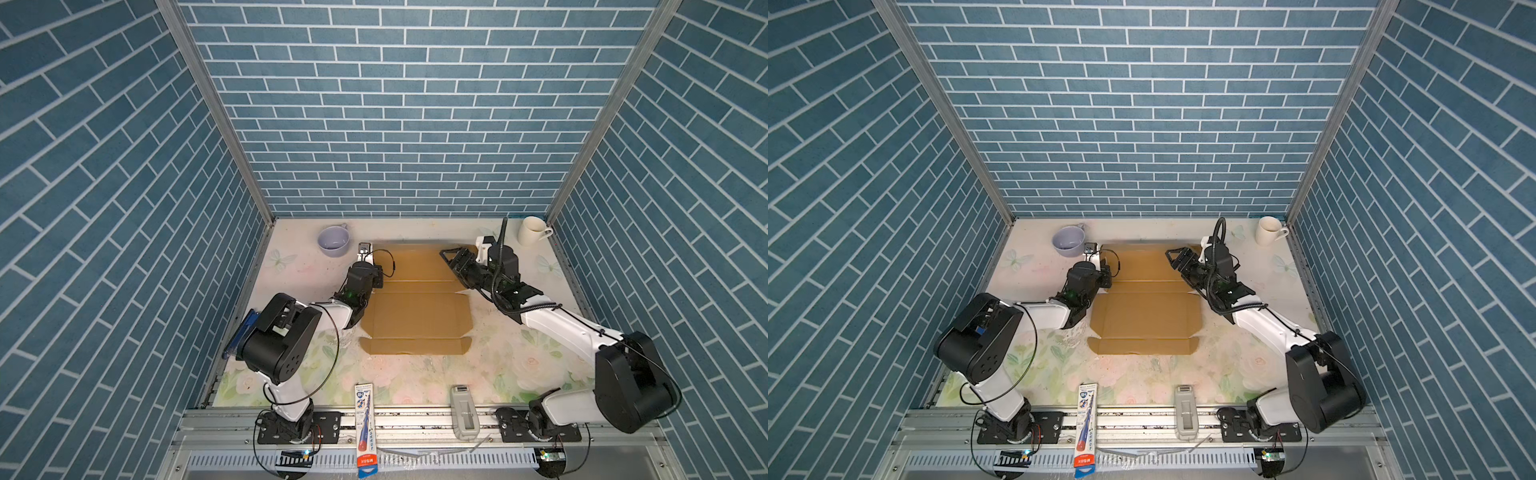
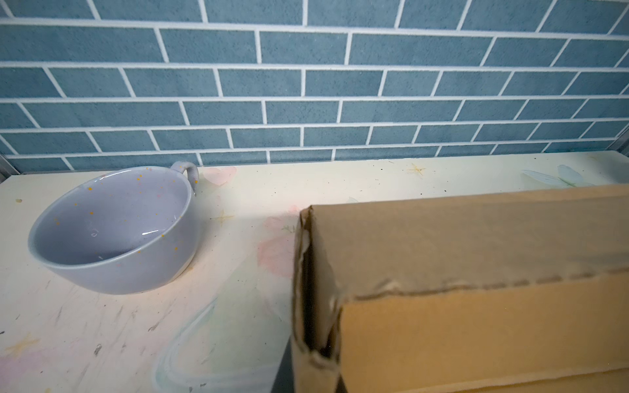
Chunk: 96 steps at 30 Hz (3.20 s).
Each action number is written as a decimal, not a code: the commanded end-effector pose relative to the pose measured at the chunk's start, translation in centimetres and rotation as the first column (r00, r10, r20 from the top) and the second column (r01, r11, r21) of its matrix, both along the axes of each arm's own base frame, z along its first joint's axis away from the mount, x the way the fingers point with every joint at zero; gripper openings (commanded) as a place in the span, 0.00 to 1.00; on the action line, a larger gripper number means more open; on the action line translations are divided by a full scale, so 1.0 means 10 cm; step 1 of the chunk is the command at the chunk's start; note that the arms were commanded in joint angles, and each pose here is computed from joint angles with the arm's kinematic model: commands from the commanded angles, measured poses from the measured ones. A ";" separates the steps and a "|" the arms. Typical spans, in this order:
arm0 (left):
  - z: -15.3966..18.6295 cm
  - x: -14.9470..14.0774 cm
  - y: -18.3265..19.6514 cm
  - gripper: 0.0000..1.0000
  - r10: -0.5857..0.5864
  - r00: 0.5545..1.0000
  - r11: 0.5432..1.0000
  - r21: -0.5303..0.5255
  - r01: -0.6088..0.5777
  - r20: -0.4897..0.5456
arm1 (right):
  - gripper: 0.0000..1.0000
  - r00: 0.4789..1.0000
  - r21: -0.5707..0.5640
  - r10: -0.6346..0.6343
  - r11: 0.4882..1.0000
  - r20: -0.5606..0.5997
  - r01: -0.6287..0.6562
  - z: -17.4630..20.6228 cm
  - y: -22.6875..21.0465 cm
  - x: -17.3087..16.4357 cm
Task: Assemble paper box
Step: Press the bottom flaps of the flat cardboard box at the center of the table.
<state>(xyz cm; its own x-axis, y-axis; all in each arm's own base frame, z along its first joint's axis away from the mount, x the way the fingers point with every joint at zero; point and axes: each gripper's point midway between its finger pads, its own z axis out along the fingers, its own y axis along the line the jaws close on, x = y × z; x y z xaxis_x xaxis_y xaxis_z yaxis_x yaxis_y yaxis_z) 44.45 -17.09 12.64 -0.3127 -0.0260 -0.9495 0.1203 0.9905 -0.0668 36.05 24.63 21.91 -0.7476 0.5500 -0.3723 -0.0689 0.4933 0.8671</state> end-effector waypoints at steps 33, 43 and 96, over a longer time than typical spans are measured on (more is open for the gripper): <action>0.05 -0.30 -0.11 0.00 -0.084 0.985 0.994 0.086 0.072 0.147 | 0.45 0.734 -0.612 0.679 0.577 -0.007 -0.540 0.20 1.26 0.16; 0.02 -0.31 -0.16 0.00 -0.104 0.985 0.993 0.069 0.095 0.137 | 0.54 0.681 -0.628 0.731 0.513 -0.038 -0.585 -0.03 1.49 0.00; -0.40 -0.37 -0.12 0.00 -0.086 0.996 0.994 0.070 0.086 -0.008 | 0.42 0.660 -0.621 0.750 0.495 -0.048 -0.608 -0.39 1.83 0.04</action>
